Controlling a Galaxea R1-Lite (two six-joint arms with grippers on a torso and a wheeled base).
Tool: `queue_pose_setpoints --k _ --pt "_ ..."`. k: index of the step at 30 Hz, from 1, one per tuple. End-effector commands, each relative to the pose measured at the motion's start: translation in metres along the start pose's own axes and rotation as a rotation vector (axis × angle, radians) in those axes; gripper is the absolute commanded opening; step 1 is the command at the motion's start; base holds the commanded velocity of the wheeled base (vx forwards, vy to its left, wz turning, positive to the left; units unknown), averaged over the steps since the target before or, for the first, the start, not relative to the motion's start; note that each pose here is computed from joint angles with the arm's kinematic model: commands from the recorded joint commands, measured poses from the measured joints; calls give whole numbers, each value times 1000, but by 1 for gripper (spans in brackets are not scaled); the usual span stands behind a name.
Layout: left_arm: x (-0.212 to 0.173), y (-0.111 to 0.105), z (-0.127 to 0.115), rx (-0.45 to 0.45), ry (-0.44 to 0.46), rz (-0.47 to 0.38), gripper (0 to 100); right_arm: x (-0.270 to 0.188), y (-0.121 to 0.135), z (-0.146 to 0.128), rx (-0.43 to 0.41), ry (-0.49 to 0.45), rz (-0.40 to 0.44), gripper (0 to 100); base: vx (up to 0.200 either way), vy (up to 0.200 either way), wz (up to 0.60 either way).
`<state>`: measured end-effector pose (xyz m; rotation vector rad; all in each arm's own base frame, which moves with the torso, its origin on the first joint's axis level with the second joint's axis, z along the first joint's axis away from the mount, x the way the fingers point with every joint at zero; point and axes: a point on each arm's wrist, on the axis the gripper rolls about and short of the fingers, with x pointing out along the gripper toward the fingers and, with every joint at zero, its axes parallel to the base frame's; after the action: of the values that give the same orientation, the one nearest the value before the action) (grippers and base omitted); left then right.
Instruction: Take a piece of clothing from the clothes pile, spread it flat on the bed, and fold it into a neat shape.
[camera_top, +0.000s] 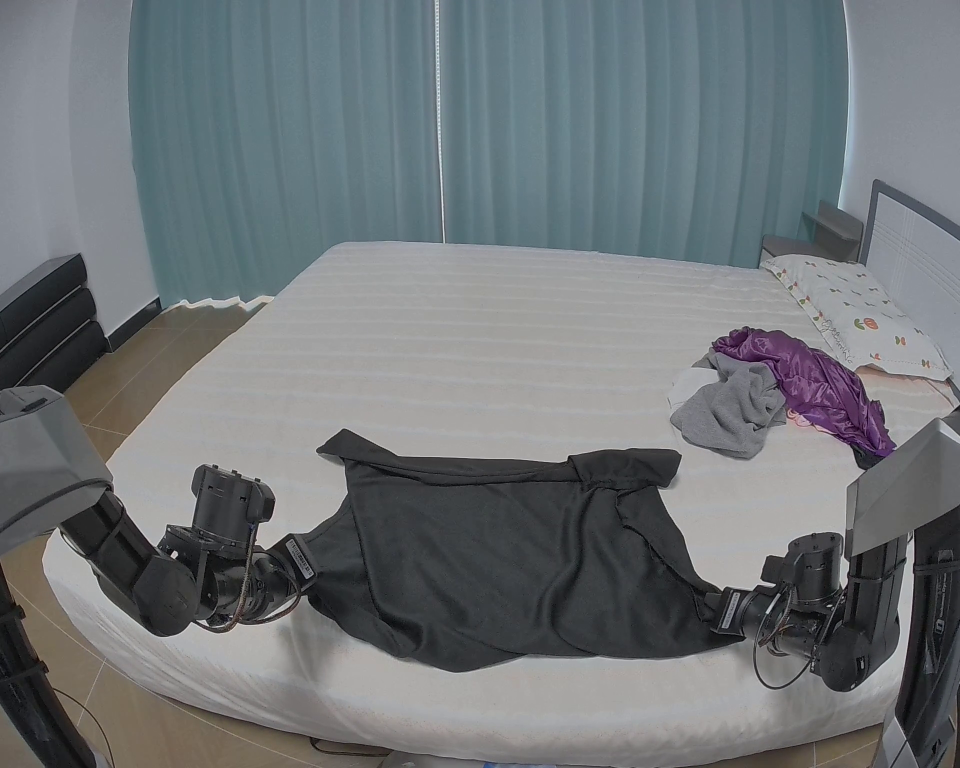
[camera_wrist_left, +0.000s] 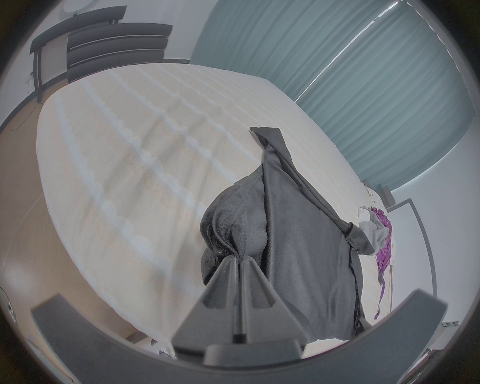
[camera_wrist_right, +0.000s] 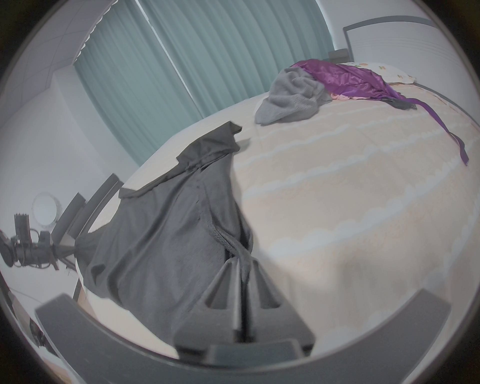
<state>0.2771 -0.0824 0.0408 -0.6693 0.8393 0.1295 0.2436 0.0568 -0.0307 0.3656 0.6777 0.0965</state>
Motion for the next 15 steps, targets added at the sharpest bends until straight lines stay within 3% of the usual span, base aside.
queue_pose_setpoints --k 1,6,8,15 --pt "1 0 0 -1 2 2 0 2 -8 15 36 -70 -10 0 0 0 0" --pt "1 0 0 -1 0 0 0 9 -19 27 102 -121 -25 0 0 0 0" --pt "1 0 2 -6 -9 -6 0 14 -17 35 181 -159 -2 0 0 0 0" --pt "2 2 18 -50 -54 -12 0 24 -13 54 295 -238 50 0 0 0 0"
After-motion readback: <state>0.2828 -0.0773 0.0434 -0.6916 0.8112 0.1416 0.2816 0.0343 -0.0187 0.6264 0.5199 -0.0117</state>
